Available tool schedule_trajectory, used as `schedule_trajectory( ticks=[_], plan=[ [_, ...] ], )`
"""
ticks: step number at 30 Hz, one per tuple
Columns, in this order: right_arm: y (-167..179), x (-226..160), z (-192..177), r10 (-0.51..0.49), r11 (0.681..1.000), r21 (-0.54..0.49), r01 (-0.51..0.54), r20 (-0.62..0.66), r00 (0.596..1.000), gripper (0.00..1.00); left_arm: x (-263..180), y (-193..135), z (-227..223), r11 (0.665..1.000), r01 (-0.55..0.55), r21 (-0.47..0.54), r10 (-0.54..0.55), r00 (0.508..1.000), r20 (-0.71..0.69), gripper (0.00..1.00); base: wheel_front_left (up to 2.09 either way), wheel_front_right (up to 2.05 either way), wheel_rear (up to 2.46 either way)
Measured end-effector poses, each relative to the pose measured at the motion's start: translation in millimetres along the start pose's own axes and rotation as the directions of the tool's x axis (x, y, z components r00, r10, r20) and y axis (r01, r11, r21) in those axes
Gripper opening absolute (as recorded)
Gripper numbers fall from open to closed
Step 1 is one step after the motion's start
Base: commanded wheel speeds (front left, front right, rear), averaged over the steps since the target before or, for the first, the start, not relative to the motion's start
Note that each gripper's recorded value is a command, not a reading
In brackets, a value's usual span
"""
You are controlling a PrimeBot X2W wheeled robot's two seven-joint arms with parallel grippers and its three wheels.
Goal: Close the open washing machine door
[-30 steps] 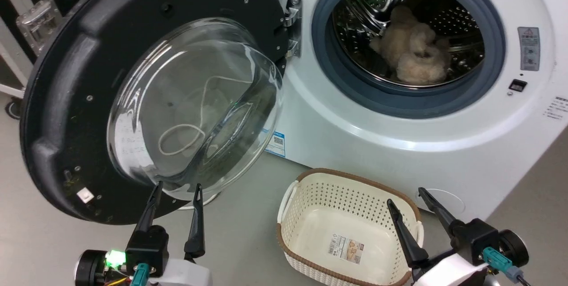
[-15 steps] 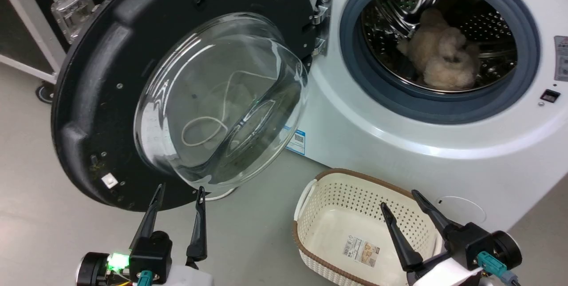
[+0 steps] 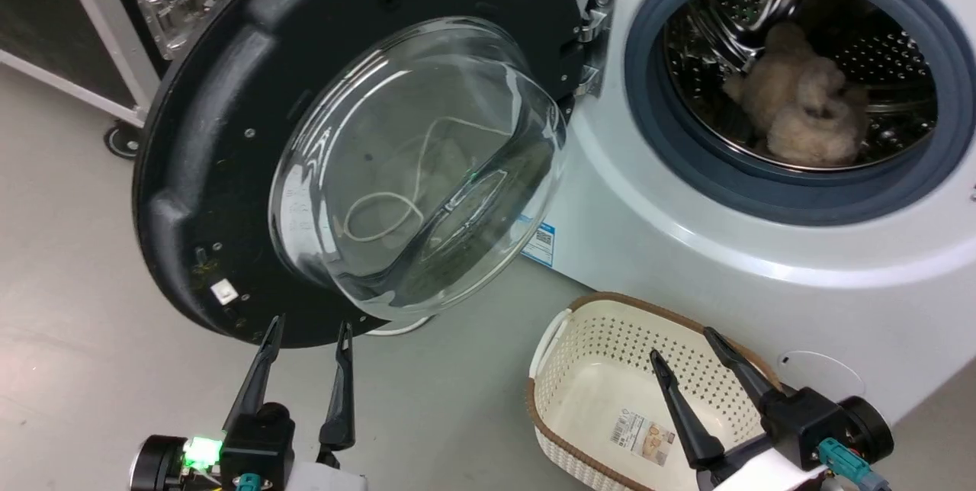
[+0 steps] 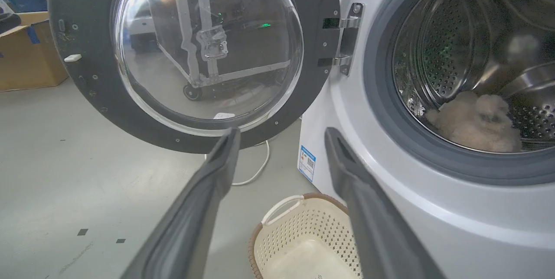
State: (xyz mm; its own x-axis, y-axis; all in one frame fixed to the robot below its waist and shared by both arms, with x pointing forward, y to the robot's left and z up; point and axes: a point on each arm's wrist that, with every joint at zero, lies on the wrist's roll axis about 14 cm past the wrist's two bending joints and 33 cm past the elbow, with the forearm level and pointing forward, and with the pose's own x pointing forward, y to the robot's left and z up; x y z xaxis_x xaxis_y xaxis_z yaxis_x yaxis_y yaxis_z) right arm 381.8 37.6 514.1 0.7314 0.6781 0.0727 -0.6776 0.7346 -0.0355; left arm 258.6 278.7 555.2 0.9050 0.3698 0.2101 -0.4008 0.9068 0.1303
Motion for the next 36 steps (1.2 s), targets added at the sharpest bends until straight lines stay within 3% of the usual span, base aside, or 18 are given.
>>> schedule_trajectory(
  ticks=[1,2,5,8,15,20,22,27,29,36],
  plan=[
    [1.5,0.9,0.0,0.005,1.0,0.0,-0.005,0.001,1.0,1.0,-1.0,1.6,-0.3,1.0,-0.005,-0.004,0.005,1.0,-0.002,0.1,0.0,0.0,0.0],
    [3.1,1.7,0.0,0.011,1.0,0.001,-0.011,0.002,1.0,1.0,-2.1,3.2,-0.1,1.0,-0.01,-0.009,0.01,1.0,-0.001,0.0,0.0,0.0,0.0],
    [7.1,4.2,0.1,0.025,1.0,0.003,-0.025,0.008,1.0,1.0,-3.2,9.5,6.6,0.999,-0.032,-0.024,0.032,0.999,0.021,0.0,0.0,0.0,0.0],
    [10.0,8.7,-3.0,0.038,0.999,0.016,-0.038,0.008,0.999,1.0,3.9,39.7,54.6,0.986,-0.125,-0.109,0.142,0.976,0.168,0.0,0.0,0.0,0.0],
    [3.7,10.7,-11.5,0.03,0.999,0.03,-0.03,0.003,1.0,1.0,17.0,101.5,100.7,0.971,-0.195,-0.139,0.23,0.92,0.317,0.0,0.0,0.0,0.0],
    [-0.9,10.2,-15.1,0.021,0.999,0.037,-0.021,0.003,1.0,1.0,33.5,158.8,109.3,0.917,-0.272,-0.292,0.359,0.881,0.307,0.0,0.0,0.0,0.0],
    [-9.8,8.4,-17.0,-0.001,0.999,0.037,0.001,0.001,1.0,1.0,49.2,170.8,108.0,0.9,-0.262,-0.349,0.365,0.89,0.272,0.0,0.0,0.0,0.0],
    [-29.9,-0.4,-28.3,-0.048,0.998,0.034,0.049,-0.027,0.998,1.0,87.1,188.7,75.4,0.815,-0.276,-0.509,0.363,0.929,0.078,0.0,0.0,0.0,0.0],
    [-36.1,-3.9,-31.6,-0.065,0.997,0.035,0.066,-0.036,0.997,1.0,99.0,188.4,56.2,0.763,-0.284,-0.58,0.336,0.942,-0.02,0.0,0.0,0.0,0.0],
    [-50.4,-10.2,-35.4,-0.105,0.993,0.04,0.107,-0.045,0.993,1.0,118.8,162.7,-2.9,0.614,-0.328,-0.718,0.15,0.941,-0.302,0.0,0.0,0.0,0.0]
  ],
)
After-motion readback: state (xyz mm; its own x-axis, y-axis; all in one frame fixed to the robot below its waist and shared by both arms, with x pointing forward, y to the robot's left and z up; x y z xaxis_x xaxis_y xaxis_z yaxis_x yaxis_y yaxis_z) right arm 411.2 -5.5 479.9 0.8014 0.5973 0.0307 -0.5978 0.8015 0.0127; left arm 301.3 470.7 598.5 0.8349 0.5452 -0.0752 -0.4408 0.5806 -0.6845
